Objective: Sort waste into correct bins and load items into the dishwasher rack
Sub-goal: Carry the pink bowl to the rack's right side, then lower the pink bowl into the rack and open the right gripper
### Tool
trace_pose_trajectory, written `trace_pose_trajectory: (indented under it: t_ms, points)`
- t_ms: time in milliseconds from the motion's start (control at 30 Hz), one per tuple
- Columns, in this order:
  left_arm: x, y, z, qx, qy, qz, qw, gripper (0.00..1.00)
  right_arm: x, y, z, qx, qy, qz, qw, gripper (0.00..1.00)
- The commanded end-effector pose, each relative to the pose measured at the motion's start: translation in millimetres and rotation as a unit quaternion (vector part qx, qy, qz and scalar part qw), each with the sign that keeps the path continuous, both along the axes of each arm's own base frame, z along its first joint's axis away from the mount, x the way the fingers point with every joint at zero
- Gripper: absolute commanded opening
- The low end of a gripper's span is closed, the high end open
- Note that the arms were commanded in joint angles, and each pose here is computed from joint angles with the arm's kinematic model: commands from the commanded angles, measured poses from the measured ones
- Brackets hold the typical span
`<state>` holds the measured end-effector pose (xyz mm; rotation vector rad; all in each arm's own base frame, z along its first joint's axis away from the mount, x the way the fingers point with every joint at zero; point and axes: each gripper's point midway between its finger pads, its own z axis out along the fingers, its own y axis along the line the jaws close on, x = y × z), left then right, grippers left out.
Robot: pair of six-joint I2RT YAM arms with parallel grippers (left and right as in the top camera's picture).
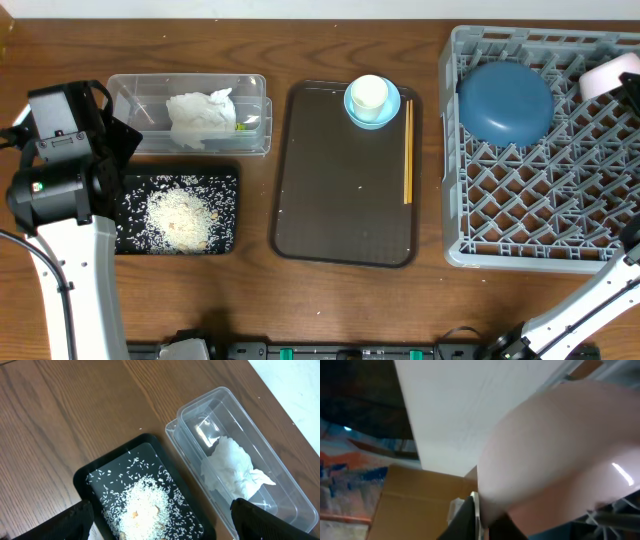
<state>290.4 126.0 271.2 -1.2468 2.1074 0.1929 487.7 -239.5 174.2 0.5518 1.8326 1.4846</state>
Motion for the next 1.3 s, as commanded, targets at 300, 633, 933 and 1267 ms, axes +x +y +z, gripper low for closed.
trace_pose_trajectory:
  t_ms: [300, 633, 933, 1267]
  points:
    - [-2.4, 4.6, -1.7, 0.004, 0.004, 0.014, 1.000, 0.90, -32.2, -21.7, 21.7, -0.165, 0.173, -0.139, 0.961, 0.28]
    - [-2.4, 4.6, -1.7, 0.004, 0.004, 0.014, 1.000, 0.90, -45.5, -25.7, 106.4, -0.299, 0.161, -0.246, 0.908, 0.25]
    - [-2.2, 4.5, -1.6, 0.004, 0.004, 0.013, 1.000, 0.90, 1.8, -37.1, 21.5, -0.457, 0.280, -0.312, 0.784, 0.32]
    - [-2.3, 4.7, -1.6, 0.004, 0.004, 0.014, 1.000, 0.90, 13.5, -32.4, -35.6, -0.508, 0.320, -0.274, 0.751, 0.29]
